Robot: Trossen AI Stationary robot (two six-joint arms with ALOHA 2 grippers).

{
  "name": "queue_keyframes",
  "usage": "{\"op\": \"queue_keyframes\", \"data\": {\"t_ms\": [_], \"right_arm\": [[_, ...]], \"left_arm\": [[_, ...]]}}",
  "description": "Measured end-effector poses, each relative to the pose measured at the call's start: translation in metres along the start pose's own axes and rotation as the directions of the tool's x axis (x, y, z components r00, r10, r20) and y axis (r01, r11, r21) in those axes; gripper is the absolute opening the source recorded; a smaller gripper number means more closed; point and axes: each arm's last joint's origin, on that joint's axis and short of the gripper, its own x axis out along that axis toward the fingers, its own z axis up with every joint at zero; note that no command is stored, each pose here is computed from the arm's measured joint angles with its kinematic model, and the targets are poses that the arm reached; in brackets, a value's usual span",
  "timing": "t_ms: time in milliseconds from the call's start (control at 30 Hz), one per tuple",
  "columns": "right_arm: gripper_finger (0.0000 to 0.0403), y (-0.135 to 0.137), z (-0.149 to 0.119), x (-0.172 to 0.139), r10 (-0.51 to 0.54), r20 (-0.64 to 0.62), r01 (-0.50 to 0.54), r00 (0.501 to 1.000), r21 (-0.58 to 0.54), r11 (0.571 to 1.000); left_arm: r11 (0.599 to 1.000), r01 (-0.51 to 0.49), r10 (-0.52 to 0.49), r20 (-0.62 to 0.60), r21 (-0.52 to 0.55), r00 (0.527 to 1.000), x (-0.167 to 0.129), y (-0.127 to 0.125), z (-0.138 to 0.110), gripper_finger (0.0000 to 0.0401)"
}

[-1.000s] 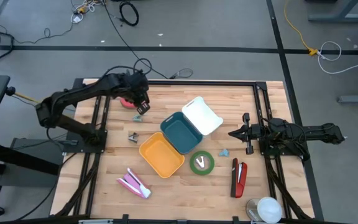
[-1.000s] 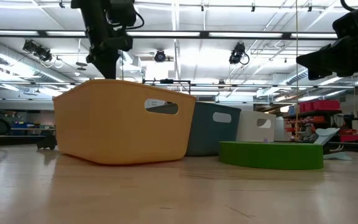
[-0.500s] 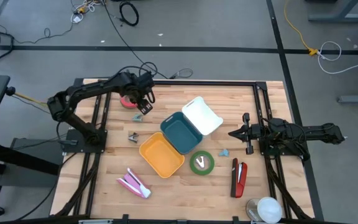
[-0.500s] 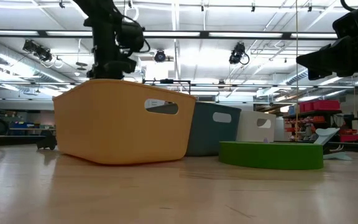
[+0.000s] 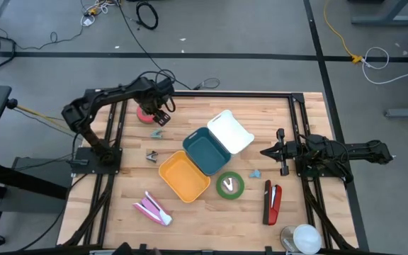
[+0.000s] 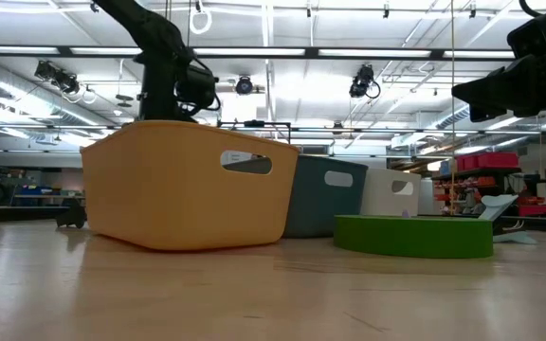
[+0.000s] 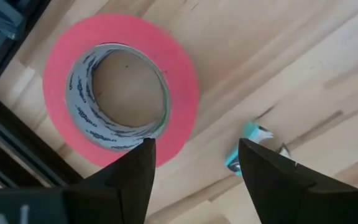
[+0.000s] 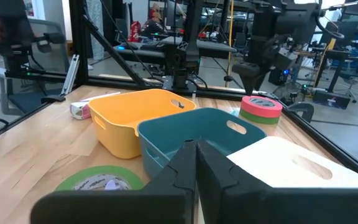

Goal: Pick and place Stapler, Stapler remover, tape
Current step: Put the pink tape into the yellow bin

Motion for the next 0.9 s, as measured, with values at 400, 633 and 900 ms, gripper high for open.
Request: {"op": "queue_keyframes", "data": {"t_ms": [400,633,900], "right_arm": [[0.0013,0.0,0.0,0.0,0.0,0.0,0.0,1.0,0.0,1.0],[0.0013,0.0,0.0,0.0,0.0,0.0,0.0,1.0,0.0,1.0],[0.0013,0.0,0.0,0.0,0.0,0.0,0.0,1.0,0.0,1.0]], "left_arm": [[0.999,-0.019,0.021,-0.044,0.039,0.999,0.024,-0.003,0.011,0.0234],[0.997,-0.068,0.071,-0.062,0.047,0.996,0.036,-0.004,0.015,0.0234],[0.997,-0.074,0.075,-0.028,0.036,0.997,0.039,-0.003,0.02,0.0234]]}}
